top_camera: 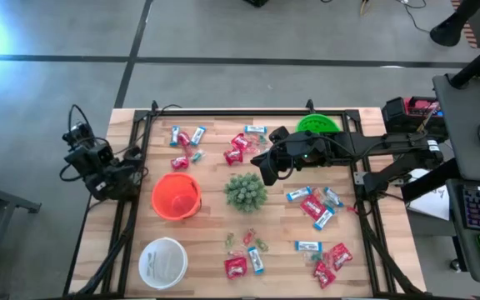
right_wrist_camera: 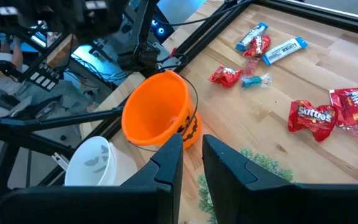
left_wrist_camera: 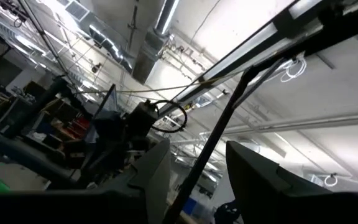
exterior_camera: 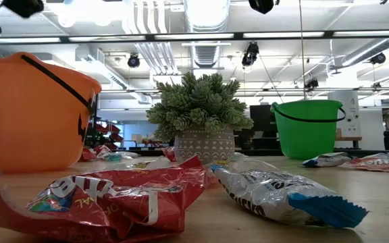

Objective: Sort candy
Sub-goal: Put the red candy into the green bucket

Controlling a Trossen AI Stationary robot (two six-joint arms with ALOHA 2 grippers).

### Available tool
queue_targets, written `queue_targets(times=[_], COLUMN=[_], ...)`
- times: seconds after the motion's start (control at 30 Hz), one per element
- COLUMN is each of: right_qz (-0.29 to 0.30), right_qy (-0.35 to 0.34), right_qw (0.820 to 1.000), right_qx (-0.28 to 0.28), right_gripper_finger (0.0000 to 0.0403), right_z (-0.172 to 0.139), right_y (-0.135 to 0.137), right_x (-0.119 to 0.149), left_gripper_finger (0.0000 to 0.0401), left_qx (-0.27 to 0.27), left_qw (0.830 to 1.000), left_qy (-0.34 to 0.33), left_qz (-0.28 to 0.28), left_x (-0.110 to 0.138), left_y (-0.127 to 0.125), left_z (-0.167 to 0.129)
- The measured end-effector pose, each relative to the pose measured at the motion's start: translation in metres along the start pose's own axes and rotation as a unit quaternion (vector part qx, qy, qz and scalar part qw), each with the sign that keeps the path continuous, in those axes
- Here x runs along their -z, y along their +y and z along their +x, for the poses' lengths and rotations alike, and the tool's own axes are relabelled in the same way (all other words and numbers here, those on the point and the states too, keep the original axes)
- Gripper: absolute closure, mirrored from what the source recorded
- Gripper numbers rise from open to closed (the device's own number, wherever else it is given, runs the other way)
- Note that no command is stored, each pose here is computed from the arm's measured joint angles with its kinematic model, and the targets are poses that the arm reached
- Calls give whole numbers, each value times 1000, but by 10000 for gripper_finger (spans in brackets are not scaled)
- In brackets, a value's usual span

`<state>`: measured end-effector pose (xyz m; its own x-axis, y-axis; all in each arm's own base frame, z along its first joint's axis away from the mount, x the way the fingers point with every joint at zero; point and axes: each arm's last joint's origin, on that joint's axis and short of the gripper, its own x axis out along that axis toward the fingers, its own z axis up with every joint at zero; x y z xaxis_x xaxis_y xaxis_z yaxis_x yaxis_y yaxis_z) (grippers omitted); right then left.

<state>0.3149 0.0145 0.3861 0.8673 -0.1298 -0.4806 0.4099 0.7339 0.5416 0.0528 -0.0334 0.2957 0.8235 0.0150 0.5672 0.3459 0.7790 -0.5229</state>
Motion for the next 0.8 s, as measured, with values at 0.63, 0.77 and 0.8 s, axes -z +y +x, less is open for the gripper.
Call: queue_targets(times=[0.63, 0.77, 0.8], right_qz=[-6, -7, -7], right_qy=[0, 0, -1], right_qw=[1000, 1000, 1000], right_qx=[0, 0, 2], right_gripper_finger=[349, 349, 349], right_z=[0, 0, 0], right_y=[0, 0, 0], right_x=[0, 0, 0], left_gripper_finger=[262, 262, 262], left_qx=[8, 27, 22], left_qw=[968, 955, 953], left_qy=[208, 246, 252], left_qz=[143, 163, 167], left_x=[-12, -5, -5], left_y=[-46, -46, -45], left_z=[52, 52, 51])
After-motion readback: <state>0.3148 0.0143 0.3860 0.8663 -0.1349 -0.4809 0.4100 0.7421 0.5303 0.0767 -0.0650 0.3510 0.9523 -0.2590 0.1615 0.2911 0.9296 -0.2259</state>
